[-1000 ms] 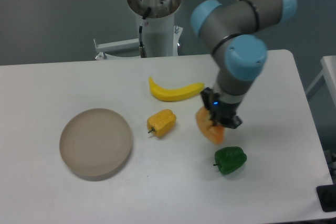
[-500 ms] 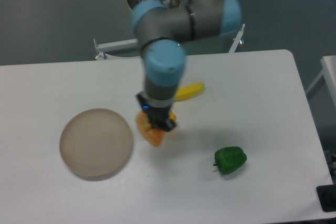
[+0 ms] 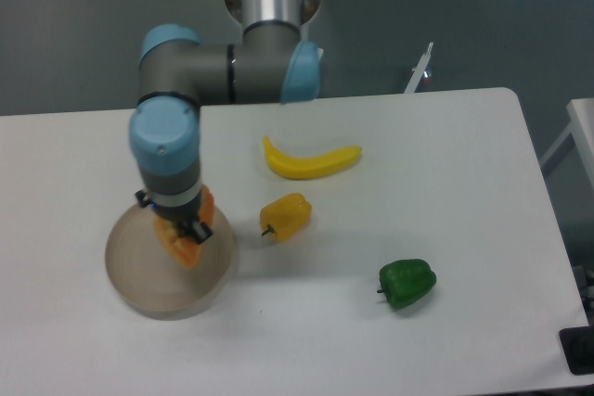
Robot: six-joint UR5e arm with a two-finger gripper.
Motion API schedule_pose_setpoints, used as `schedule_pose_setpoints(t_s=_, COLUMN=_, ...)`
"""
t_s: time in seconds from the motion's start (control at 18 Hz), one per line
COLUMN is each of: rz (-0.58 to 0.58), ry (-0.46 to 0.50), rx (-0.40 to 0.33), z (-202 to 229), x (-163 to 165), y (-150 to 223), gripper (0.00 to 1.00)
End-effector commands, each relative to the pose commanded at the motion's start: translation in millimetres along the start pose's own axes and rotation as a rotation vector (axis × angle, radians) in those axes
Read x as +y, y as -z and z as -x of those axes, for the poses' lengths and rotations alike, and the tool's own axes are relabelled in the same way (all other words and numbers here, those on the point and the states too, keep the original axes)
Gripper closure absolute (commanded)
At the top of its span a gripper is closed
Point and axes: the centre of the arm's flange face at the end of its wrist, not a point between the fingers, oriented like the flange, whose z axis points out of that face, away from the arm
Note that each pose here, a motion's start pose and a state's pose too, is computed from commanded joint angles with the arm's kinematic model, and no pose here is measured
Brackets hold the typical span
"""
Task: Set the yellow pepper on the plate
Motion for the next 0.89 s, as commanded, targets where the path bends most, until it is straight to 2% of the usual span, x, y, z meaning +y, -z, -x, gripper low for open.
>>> schedule_pose_setpoints(t_s=0.11, rz=0.006, ry=-0.007, rx=0.009, z=1.0, x=-1.4, y=-8.7, gripper=0.59)
schedule_pose_setpoints(t_s=0.17, rz=-0.003, ry=-0.008, rx=0.005, z=2.1, x=-2.9, y=-9.7, gripper=0.41)
schedule_pose_setpoints(t_s=0.22, rz=-0.018, ry=-0.005, rx=-0.011, z=3.0, x=-5.1, y=-10.2, gripper=0.04)
schedule_pose_setpoints(t_s=0.28, rz=-0.031, ry=-0.004, rx=-0.022, z=0.1, x=-8.4, y=-11.9, gripper=0.0)
schedule_pose_setpoints(t_s=0.56, rz=-0.066, ry=0.016, rx=-0.077, z=9.5, x=-3.3, y=17.6, gripper=0.0)
schedule_pose_setpoints(t_s=0.89, rz=-0.098, ry=0.165, rx=-0.117, z=102.5, x=95.2, y=60.7, gripper=0.0)
